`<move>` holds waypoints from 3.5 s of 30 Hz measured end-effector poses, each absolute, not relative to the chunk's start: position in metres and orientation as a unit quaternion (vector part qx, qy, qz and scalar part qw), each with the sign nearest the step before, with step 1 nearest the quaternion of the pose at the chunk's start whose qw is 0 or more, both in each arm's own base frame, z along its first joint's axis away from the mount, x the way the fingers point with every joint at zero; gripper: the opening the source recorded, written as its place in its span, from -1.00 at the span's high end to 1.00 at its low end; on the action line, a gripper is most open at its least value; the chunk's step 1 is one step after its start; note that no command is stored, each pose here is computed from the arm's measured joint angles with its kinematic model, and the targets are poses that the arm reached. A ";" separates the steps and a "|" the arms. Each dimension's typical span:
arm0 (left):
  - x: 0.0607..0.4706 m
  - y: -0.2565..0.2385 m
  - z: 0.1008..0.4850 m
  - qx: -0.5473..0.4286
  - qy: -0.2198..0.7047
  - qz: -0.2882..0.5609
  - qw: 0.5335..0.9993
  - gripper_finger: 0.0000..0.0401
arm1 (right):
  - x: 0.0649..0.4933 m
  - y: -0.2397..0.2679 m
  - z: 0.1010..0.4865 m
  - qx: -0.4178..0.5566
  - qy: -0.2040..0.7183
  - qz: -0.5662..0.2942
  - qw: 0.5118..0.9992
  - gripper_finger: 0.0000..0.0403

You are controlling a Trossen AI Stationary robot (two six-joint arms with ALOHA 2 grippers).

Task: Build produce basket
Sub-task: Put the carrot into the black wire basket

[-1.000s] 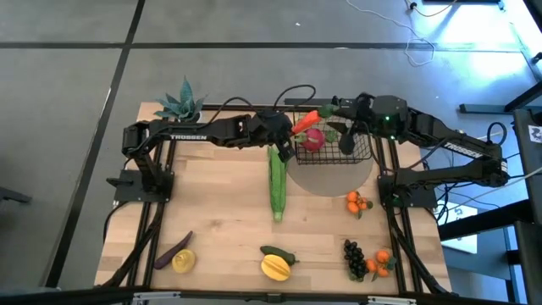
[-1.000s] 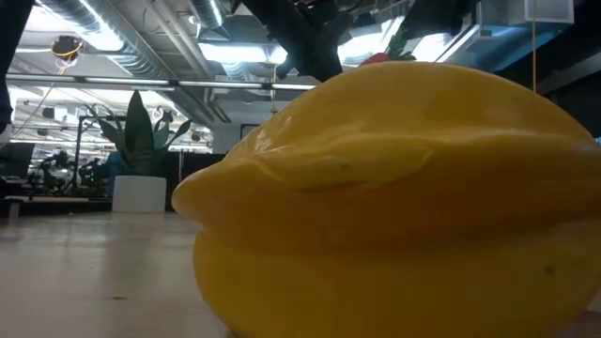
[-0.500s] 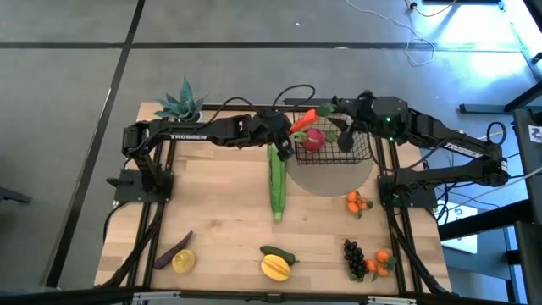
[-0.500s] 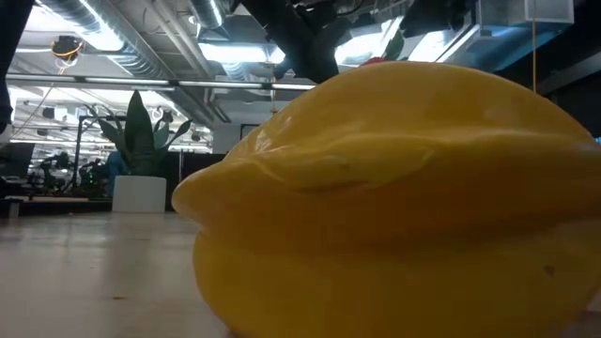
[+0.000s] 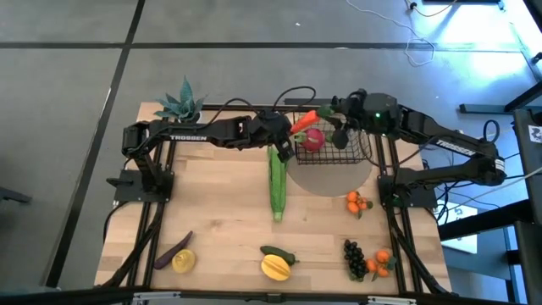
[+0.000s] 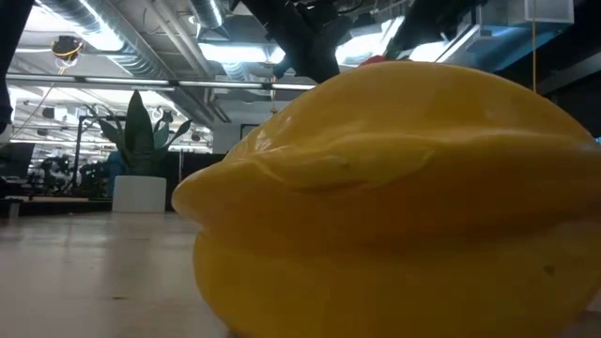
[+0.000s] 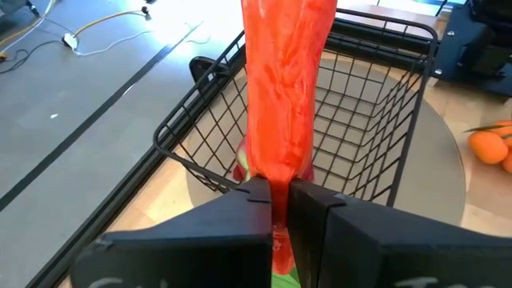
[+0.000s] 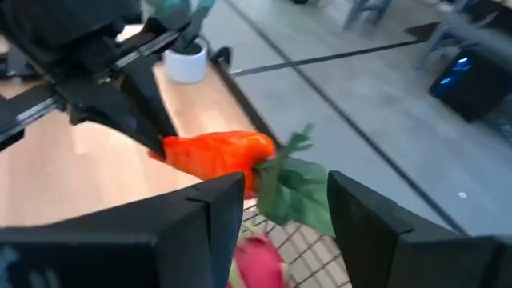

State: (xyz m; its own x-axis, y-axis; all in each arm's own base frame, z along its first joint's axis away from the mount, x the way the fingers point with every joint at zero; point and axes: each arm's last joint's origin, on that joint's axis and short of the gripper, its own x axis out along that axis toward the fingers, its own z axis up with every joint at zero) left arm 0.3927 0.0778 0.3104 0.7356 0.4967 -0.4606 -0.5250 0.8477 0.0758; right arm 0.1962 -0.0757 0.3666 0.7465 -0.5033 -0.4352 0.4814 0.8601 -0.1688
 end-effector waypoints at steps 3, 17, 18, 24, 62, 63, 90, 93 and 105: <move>0.393 0.078 0.310 -0.030 0.238 0.274 0.931 1.00 | 0.203 -0.078 0.363 -0.039 0.249 -0.262 0.932 0.23; 0.393 0.078 0.311 -0.032 0.238 0.274 0.931 1.00 | 0.208 -0.080 0.363 -0.069 0.245 -0.255 0.933 0.99; 0.393 0.078 0.311 -0.033 0.238 0.271 0.932 0.99 | 0.208 -0.080 0.363 -0.069 0.245 -0.255 0.933 0.99; 0.393 0.078 0.311 -0.044 0.235 0.269 0.933 0.88 | 0.208 -0.080 0.363 -0.067 0.245 -0.255 0.933 1.00; 0.380 0.064 0.324 -0.065 0.237 0.272 0.930 0.45 | 0.168 -0.095 0.338 -0.031 0.393 -0.380 0.837 1.00; 0.379 0.064 0.325 -0.065 0.240 0.272 0.930 0.45 | 0.167 -0.097 0.334 -0.027 0.398 -0.383 0.833 1.00; 0.369 0.058 0.335 -0.063 0.245 0.266 0.930 0.45 | 0.143 -0.128 0.247 0.054 0.454 -0.451 0.766 1.00; 0.369 0.058 0.335 -0.063 0.245 0.267 0.930 0.45 | 0.141 -0.131 0.248 0.057 0.446 -0.475 0.756 1.00; 0.369 0.058 0.335 -0.063 0.245 0.267 0.930 0.45 | 0.134 -0.140 0.250 0.060 0.434 -0.507 0.742 1.00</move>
